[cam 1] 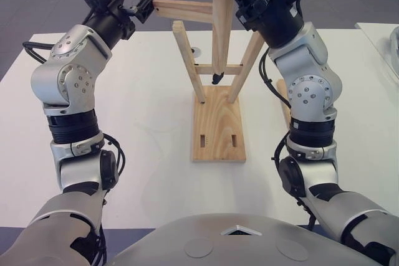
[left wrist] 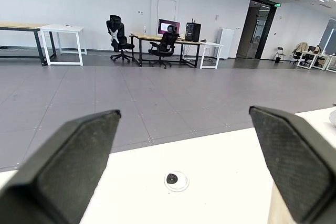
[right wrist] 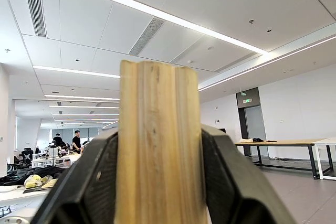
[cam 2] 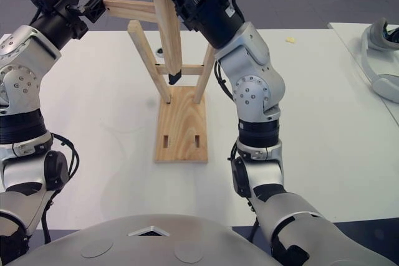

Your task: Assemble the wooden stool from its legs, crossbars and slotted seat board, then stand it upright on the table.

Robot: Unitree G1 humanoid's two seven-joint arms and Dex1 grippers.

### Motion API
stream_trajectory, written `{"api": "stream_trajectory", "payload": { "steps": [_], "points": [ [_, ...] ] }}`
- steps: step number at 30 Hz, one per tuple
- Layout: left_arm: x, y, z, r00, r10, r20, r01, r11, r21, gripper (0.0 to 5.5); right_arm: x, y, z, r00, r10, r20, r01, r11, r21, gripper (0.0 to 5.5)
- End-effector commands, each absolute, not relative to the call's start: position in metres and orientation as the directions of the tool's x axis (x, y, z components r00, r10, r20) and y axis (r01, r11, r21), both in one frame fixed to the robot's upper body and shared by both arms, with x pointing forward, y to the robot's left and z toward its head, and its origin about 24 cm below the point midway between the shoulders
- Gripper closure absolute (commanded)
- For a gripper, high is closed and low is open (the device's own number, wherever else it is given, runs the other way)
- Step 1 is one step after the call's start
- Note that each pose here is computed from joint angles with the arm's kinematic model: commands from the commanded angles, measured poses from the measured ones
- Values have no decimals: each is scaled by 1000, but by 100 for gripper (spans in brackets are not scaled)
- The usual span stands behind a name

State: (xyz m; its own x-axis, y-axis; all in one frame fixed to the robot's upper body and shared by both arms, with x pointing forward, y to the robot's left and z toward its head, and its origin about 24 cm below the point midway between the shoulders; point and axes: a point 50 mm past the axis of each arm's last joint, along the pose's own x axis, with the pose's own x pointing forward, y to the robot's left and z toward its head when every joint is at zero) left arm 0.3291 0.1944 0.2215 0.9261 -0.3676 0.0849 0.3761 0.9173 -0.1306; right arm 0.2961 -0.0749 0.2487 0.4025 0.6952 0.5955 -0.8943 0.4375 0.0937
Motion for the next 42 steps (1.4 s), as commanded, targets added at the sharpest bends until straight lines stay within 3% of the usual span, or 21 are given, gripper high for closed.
{"api": "stream_trajectory", "payload": {
  "steps": [1, 12, 17, 23, 26, 30, 33, 39, 42],
  "points": [
    [329, 187, 226, 912, -397, 101, 407, 906, -117, 96, 298, -71, 247, 400, 704, 587, -898, 430, 96, 345],
    [329, 185, 227, 907, -405, 114, 418, 898, -139, 96, 302, -76, 252, 420, 670, 613, -878, 470, 89, 345],
    [330, 184, 226, 909, -400, 115, 414, 896, -161, 13, 303, -78, 254, 422, 662, 620, -875, 477, 87, 346],
    [332, 187, 226, 920, -377, 112, 390, 909, -145, 10, 303, -79, 256, 424, 656, 625, -872, 483, 84, 346],
    [338, 207, 231, 955, -263, 141, 281, 950, -133, 10, 305, -83, 258, 424, 652, 628, -867, 492, 75, 346],
    [345, 254, 244, 975, -72, 210, 98, 988, -118, 10, 305, -87, 260, 425, 655, 625, -864, 498, 66, 346],
    [347, 279, 249, 971, 1, 240, 26, 993, -111, 10, 305, -89, 261, 426, 655, 624, -862, 504, 60, 346],
    [349, 281, 236, 968, 2, 253, 37, 988, -148, 10, 301, -117, 297, 415, 514, 750, -857, 497, 133, 346],
    [347, 281, 230, 971, 4, 241, 35, 987, -154, 10, 287, -122, 295, 382, 569, 728, -876, 474, 90, 346]
  ]
}}
